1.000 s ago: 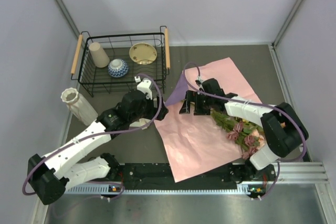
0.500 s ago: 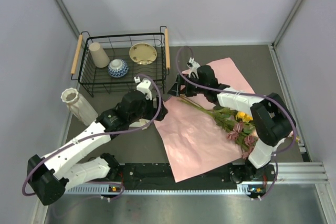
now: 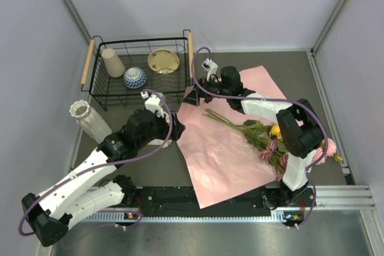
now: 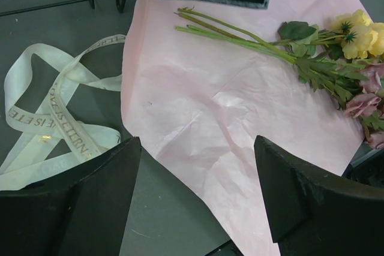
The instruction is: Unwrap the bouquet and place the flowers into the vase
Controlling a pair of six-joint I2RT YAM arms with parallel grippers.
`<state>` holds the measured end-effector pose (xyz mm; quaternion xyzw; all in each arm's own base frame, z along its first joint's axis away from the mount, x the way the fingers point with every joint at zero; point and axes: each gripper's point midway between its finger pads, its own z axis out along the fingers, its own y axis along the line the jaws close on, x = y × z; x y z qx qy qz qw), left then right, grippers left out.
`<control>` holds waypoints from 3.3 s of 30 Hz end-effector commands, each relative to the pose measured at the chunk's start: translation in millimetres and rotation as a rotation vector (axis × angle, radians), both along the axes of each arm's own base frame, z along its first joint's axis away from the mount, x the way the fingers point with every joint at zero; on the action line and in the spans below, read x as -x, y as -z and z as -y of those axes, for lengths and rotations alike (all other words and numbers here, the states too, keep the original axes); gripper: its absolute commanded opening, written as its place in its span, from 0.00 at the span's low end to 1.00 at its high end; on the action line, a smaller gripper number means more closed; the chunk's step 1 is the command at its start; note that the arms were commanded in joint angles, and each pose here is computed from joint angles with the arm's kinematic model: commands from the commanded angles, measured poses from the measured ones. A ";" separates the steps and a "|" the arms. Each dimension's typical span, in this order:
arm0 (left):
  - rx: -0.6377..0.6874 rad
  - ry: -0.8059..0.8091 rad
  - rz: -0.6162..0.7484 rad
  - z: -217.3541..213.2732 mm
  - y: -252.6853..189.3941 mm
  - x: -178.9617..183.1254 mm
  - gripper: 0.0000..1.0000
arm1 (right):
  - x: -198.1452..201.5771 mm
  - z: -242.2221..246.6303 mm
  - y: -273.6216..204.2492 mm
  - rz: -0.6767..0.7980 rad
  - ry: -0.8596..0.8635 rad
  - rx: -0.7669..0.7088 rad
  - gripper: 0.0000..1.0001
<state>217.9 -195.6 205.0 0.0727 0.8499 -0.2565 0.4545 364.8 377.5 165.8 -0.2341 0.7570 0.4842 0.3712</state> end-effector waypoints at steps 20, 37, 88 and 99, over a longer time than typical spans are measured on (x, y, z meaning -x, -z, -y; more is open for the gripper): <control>0.003 0.141 0.012 41.6 0.9 -16.4 0.82 | 42.5 197.4 77.8 -0.167 0.414 0.586 0.51; 0.022 0.131 0.010 38.4 -0.3 -12.7 0.82 | 27.8 162.2 104.5 -0.108 0.330 0.710 0.25; 0.284 0.601 0.115 106.1 -65.8 31.3 0.82 | 45.1 190.0 -121.2 0.203 0.672 0.294 0.00; 0.389 0.568 0.227 108.2 -112.6 26.8 0.77 | 67.2 134.9 -141.1 -0.194 0.491 -0.181 0.00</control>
